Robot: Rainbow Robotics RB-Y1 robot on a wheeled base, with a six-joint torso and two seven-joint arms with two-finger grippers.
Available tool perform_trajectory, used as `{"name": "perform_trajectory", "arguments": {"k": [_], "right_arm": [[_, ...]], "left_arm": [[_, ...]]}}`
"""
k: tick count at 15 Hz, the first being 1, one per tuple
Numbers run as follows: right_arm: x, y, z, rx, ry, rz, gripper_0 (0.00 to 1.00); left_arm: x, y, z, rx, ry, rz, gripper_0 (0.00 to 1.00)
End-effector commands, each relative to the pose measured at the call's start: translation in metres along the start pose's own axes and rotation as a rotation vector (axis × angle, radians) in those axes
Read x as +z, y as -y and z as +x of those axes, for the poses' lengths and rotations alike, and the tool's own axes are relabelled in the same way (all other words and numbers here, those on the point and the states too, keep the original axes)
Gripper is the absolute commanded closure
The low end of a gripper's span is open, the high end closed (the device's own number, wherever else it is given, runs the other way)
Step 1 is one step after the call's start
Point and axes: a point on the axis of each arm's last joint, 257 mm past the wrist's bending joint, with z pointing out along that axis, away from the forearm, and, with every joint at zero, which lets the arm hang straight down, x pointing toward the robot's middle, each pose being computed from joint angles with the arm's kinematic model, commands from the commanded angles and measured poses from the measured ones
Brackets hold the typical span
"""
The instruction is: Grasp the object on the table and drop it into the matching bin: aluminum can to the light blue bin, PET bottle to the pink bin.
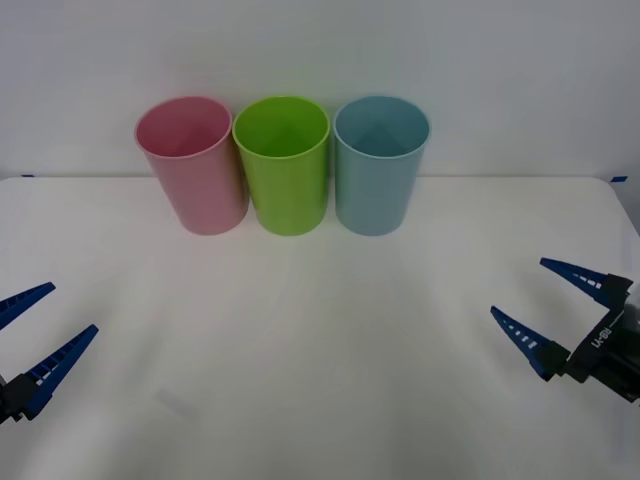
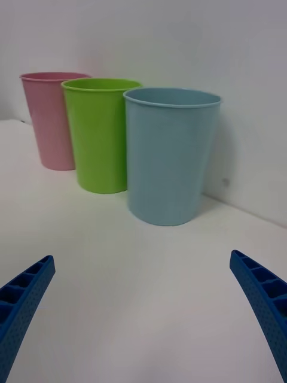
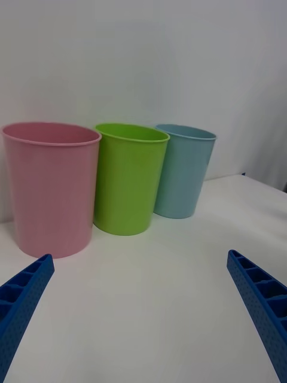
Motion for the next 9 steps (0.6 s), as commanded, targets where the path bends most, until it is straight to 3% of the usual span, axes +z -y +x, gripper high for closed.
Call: {"name": "perform_trajectory", "arguments": {"k": [1,9], "right_arm": [[-0.026,-0.013,0.006,0.018,-0.009,-0.035,0.00],[-0.081,-0.022,0.027,0.054,-0.068,-0.017,0.00]], "left_arm": [[0.000,0.000,0.000,0.000,0.000,0.000,0.00],[0.000,0.000,0.000,0.000,0.000,0.000,0.00]]}}
